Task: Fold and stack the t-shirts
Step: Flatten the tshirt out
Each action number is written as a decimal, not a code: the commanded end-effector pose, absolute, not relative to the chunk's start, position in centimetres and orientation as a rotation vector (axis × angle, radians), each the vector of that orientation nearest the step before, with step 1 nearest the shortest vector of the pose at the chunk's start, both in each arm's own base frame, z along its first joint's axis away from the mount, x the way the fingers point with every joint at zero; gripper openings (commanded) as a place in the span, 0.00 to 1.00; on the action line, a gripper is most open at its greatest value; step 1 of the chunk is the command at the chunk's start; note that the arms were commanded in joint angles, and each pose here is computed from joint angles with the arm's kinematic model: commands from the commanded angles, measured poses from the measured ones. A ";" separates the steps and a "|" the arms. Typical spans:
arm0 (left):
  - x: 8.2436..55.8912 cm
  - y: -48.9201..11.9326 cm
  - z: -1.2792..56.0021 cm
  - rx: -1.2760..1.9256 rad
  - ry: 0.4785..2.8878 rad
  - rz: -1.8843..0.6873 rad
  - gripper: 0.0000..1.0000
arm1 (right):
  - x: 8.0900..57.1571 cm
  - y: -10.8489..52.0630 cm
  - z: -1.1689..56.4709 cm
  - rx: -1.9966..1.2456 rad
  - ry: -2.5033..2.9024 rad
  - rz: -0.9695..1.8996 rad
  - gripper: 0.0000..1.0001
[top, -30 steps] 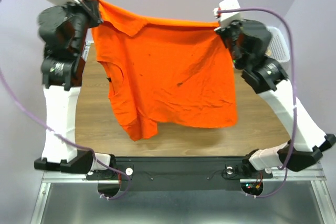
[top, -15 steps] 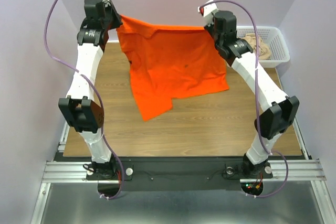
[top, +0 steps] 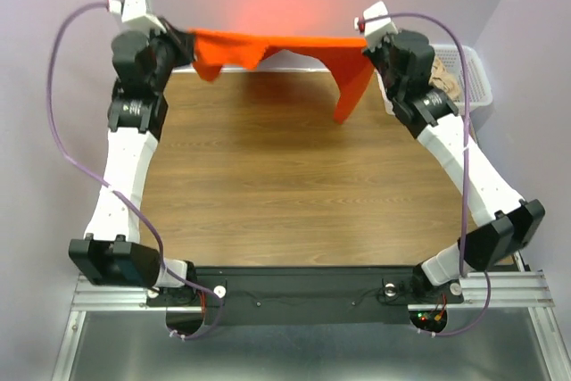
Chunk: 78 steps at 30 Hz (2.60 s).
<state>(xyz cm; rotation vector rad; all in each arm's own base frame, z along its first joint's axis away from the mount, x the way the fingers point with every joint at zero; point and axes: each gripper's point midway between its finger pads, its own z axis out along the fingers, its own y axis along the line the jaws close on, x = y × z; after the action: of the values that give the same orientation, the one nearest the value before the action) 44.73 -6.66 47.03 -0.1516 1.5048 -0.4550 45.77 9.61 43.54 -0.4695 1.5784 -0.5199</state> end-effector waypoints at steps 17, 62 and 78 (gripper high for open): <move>30.7 1.0 14.4 -0.741 1.918 -0.120 0.00 | 29.2 18.8 11.6 -0.717 2.423 0.343 0.01; 28.6 -2.7 17.0 -0.425 1.929 -0.133 0.00 | 24.8 15.1 3.8 0.590 2.675 0.628 0.52; 28.6 -2.9 17.4 -0.418 1.915 -0.136 0.00 | 24.8 18.0 2.8 0.473 2.723 0.745 0.17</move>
<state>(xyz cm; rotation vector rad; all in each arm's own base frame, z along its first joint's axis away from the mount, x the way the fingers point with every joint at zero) 27.96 -3.05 15.39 -0.4219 1.9885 -0.1368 24.08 16.69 2.47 0.5401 2.7351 0.7118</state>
